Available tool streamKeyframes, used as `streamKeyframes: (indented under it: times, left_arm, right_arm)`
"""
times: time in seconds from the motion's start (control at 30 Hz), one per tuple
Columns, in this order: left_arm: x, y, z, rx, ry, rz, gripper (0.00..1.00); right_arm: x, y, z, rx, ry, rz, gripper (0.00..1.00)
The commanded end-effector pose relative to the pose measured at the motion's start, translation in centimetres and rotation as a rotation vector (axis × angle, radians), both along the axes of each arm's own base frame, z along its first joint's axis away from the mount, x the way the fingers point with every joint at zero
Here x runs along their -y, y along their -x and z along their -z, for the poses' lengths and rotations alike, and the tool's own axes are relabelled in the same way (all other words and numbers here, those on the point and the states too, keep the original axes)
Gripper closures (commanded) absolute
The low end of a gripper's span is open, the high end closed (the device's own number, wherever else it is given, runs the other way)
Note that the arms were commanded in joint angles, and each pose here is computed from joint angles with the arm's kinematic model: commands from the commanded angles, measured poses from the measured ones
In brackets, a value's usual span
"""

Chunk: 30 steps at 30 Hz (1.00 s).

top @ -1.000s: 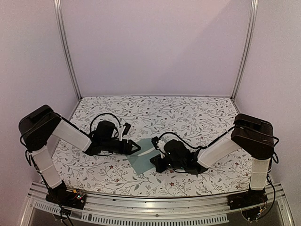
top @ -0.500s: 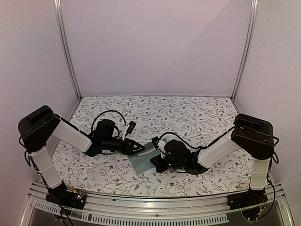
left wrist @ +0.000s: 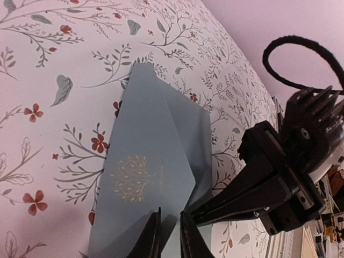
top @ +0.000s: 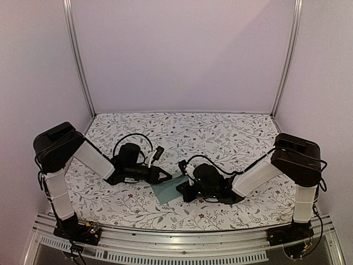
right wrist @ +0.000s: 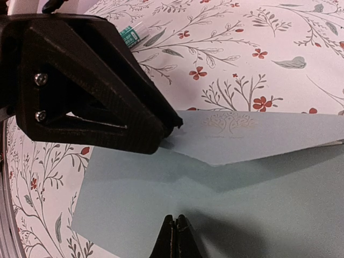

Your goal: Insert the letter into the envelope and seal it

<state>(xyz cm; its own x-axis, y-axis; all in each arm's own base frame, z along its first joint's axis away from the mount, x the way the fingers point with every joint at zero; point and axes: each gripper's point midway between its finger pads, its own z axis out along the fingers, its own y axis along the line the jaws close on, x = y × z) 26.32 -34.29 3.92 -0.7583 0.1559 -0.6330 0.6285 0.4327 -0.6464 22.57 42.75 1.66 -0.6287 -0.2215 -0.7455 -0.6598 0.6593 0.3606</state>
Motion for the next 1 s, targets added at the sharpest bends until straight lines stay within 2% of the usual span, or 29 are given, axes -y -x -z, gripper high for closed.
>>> streamKeyframes:
  times: [0.0,0.1,0.57,0.97]
  left_arm:
    - [0.9,-0.6,0.0,0.008,0.011,0.002,0.89]
    - [0.9,-1.0,0.3,0.004,-0.005,-0.015,0.93]
    - [1.1,-1.4,1.9,0.029,-0.133,-0.067,0.95]
    - [0.5,-1.8,3.9,0.059,-0.246,-0.140,0.97]
  right_arm:
    - [1.3,1.1,2.2,-0.051,0.064,-0.015,1.00]
    - [1.3,1.1,2.2,-0.051,0.064,-0.018,1.00]
    - [1.1,1.1,1.9,-0.056,0.054,-0.018,1.00]
    - [-0.4,1.6,-1.3,-0.060,-0.030,-0.070,1.00]
